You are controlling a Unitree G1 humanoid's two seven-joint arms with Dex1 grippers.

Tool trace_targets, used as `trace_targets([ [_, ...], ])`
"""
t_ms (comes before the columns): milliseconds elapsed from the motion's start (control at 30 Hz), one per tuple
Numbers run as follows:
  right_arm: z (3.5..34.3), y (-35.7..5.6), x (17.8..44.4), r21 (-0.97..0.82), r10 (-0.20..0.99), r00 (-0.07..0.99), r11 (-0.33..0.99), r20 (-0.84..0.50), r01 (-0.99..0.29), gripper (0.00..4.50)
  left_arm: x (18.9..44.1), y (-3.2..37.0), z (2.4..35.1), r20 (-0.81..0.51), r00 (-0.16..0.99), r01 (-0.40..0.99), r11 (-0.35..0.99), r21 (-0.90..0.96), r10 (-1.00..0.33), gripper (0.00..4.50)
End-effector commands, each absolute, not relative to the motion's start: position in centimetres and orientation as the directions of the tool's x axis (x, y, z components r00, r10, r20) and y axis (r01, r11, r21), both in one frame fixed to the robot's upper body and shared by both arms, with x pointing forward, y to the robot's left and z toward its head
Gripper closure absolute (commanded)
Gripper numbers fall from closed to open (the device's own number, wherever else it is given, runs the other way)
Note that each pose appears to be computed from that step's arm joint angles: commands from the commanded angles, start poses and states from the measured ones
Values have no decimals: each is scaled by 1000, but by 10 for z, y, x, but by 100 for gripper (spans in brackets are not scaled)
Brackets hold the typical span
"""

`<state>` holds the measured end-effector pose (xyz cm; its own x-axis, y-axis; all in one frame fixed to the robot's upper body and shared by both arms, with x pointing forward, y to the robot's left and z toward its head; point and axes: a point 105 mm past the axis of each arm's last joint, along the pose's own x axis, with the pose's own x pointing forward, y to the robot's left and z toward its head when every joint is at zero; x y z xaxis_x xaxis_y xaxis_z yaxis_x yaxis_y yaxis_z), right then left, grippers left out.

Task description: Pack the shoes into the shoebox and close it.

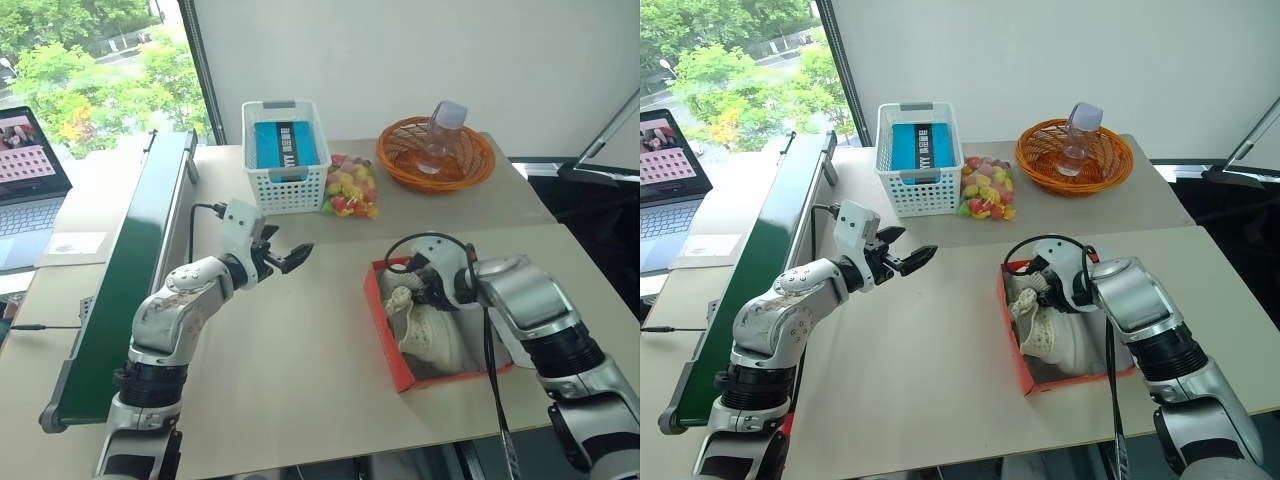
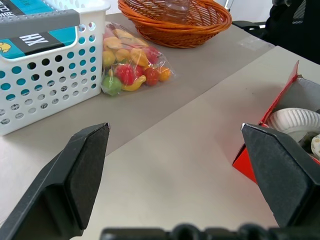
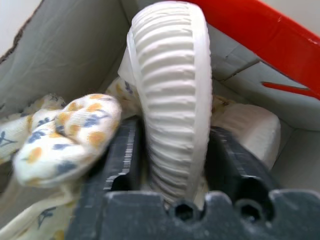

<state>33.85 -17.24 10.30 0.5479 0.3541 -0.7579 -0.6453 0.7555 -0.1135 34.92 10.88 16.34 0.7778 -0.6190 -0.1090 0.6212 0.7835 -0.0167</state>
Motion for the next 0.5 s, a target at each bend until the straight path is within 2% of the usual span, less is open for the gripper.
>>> trace_targets([
  [33, 108, -188, 336, -114, 310, 558, 793, -769, -598, 76, 348, 105, 181, -49, 770, 638, 769, 30, -637, 0],
  [100, 116, -189, 337, -111, 319, 570, 797, -758, -593, 18, 348, 105, 181, -51, 769, 639, 768, 33, -637, 0],
  [133, 119, -190, 338, -110, 321, 575, 800, -753, -590, 7, 348, 106, 181, -51, 769, 639, 768, 34, -637, 0],
  [400, 188, -192, 333, -62, 390, 635, 820, -666, -569, 7, 353, 111, 184, -62, 755, 656, 752, 60, -653, 0],
  [500, 217, -182, 322, -5, 469, 631, 800, -618, -600, 7, 355, 108, 186, -71, 724, 689, 720, 77, -686, 0],
])
